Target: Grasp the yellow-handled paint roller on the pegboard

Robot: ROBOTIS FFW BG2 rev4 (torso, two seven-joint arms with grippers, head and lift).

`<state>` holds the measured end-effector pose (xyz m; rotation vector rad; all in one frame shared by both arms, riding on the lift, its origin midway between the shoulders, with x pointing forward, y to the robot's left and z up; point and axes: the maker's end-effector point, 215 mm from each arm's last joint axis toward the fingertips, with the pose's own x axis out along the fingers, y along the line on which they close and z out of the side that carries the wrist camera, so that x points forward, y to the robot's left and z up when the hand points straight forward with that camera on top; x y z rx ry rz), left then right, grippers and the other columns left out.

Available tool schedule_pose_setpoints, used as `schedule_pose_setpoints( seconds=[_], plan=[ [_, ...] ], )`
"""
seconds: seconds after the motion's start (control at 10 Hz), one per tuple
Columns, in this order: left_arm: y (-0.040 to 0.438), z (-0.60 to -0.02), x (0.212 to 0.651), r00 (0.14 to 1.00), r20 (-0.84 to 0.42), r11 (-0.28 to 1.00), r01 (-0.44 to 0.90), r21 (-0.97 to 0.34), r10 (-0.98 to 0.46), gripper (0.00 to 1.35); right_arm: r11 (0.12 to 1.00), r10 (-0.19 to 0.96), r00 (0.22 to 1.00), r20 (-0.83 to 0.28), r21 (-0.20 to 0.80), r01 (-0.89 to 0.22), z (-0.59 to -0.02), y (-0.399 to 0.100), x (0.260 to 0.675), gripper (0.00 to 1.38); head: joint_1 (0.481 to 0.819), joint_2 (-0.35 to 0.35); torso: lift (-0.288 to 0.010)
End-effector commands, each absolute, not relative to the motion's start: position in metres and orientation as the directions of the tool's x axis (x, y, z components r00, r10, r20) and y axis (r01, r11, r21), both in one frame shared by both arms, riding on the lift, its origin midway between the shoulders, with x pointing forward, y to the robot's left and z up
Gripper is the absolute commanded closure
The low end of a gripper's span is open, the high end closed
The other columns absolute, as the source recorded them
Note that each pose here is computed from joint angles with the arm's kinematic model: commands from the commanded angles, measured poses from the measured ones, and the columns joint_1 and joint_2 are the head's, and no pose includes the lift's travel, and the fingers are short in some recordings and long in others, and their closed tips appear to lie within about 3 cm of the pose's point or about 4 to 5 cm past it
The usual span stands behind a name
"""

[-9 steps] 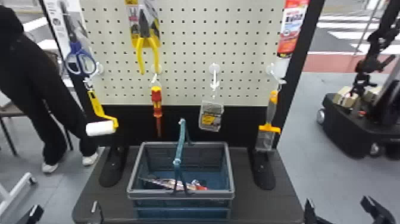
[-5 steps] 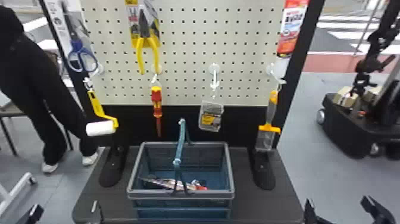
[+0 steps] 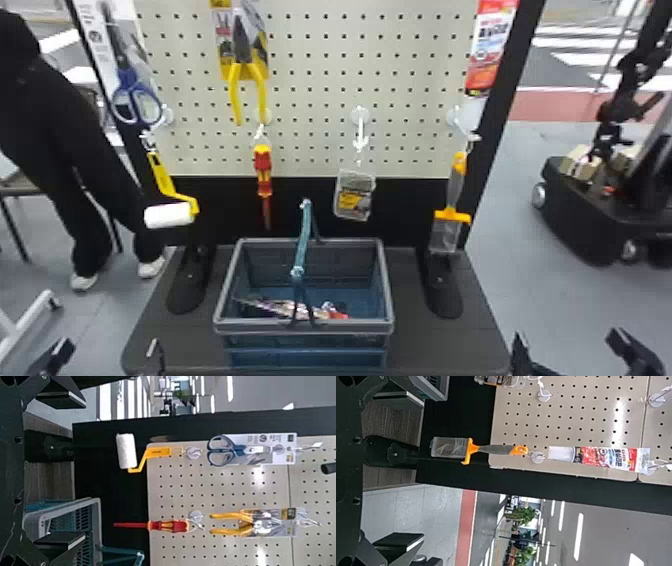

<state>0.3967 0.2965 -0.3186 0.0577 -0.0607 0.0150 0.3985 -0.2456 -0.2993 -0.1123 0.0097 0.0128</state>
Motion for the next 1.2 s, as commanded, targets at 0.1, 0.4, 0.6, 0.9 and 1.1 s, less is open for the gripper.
schedule_pose_setpoints(
  seconds=[0.1,0.4,0.6,0.9,1.1],
  plan=[
    [0.331,-0.336,0.423,0.998,0.06,0.998,0.017,0.064,-0.021,0.14,0.994,0.013,1.0,-0.006,-0.112,-0.014,-0.297,-0.245,0.399,0.13,0.549,0.0,-0.1],
    [0.356,-0.353,0.459,0.993,0.026,0.99,0.108,0.089,-0.111,0.14,0.994,0.025,1.0,0.001,-0.108,-0.025,-0.292,-0.241,0.398,0.13,0.549,0.0,-0.1],
    [0.366,-0.35,0.494,0.982,0.017,0.979,0.187,0.087,-0.189,0.14,0.994,0.04,0.999,0.005,-0.099,-0.039,-0.291,-0.237,0.401,0.13,0.549,0.0,-0.1],
    [0.38,-0.33,0.542,0.963,0.024,0.962,0.267,0.061,-0.269,0.14,0.993,0.077,0.997,0.019,-0.094,-0.075,-0.284,-0.228,0.404,0.13,0.549,0.0,-0.1],
    [0.377,-0.305,0.577,0.942,0.031,0.942,0.33,0.065,-0.333,0.14,0.992,0.093,0.995,0.033,-0.088,-0.089,-0.278,-0.222,0.406,0.13,0.549,0.0,-0.1]
  ],
)
